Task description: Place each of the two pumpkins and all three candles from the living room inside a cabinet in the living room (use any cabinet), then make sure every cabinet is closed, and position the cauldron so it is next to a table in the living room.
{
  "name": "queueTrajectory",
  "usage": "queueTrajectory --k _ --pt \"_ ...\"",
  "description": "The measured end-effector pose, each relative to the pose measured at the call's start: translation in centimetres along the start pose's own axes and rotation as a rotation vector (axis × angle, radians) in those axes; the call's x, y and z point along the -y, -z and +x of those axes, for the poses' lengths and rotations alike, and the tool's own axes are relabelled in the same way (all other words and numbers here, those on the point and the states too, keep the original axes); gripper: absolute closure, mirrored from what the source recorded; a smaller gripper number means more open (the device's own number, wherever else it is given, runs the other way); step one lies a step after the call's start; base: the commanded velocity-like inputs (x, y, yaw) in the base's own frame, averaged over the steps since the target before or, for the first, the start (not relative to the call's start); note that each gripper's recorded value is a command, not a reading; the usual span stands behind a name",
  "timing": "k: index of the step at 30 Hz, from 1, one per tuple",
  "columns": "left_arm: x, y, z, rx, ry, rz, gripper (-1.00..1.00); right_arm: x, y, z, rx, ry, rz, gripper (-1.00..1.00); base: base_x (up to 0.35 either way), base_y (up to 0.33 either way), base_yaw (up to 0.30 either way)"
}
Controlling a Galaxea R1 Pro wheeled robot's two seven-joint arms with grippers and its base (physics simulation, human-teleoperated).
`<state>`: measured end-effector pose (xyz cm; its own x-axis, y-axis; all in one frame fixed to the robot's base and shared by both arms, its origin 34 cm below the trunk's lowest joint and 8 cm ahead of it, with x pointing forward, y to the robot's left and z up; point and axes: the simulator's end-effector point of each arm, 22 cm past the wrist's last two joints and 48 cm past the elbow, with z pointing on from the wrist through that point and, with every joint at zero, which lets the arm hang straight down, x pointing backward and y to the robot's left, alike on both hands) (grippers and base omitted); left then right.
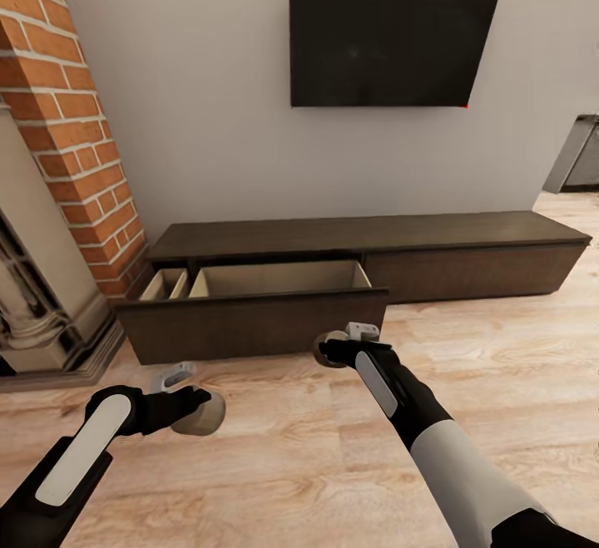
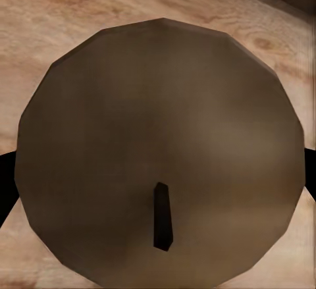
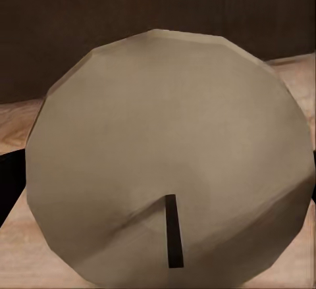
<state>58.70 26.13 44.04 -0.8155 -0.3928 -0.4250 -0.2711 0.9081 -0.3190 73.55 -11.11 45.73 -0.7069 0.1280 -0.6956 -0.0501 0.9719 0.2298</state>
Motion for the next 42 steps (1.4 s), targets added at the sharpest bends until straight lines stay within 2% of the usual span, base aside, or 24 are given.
queueTrajectory --k 16,28,33,36,39,42 --pt "0.1 0.0 0.0 -0.002 0.005 0.006 1.00 0.0 0.1 -0.5 0.019 -0.007 -0.002 1.00 0.058 -0.016 -0.009" --pt "0.7 2.1 -1.3 0.045 -0.006 0.012 1.00 -0.6 2.3 -2.9 0.065 -0.001 -0.008 1.00 0.000 0.000 0.000" --pt "1.0 3.0 -1.8 0.064 -0.010 0.016 1.00 -0.9 3.1 -3.3 0.065 0.005 -0.001 1.00 0.000 0.000 0.000" --pt "1.2 3.5 -2.1 0.076 -0.015 0.018 1.00 -0.7 3.3 -2.2 0.015 0.018 0.007 1.00 0.000 0.000 0.000" --pt "1.4 4.0 -2.4 0.092 -0.027 0.011 1.00 -0.2 3.5 0.6 -0.103 0.042 0.022 1.00 0.000 0.000 0.000" --pt "2.2 4.3 -2.2 0.108 -0.056 0.005 1.00 0.1 4.1 1.7 -0.156 0.060 0.035 1.00 0.000 0.000 0.000"
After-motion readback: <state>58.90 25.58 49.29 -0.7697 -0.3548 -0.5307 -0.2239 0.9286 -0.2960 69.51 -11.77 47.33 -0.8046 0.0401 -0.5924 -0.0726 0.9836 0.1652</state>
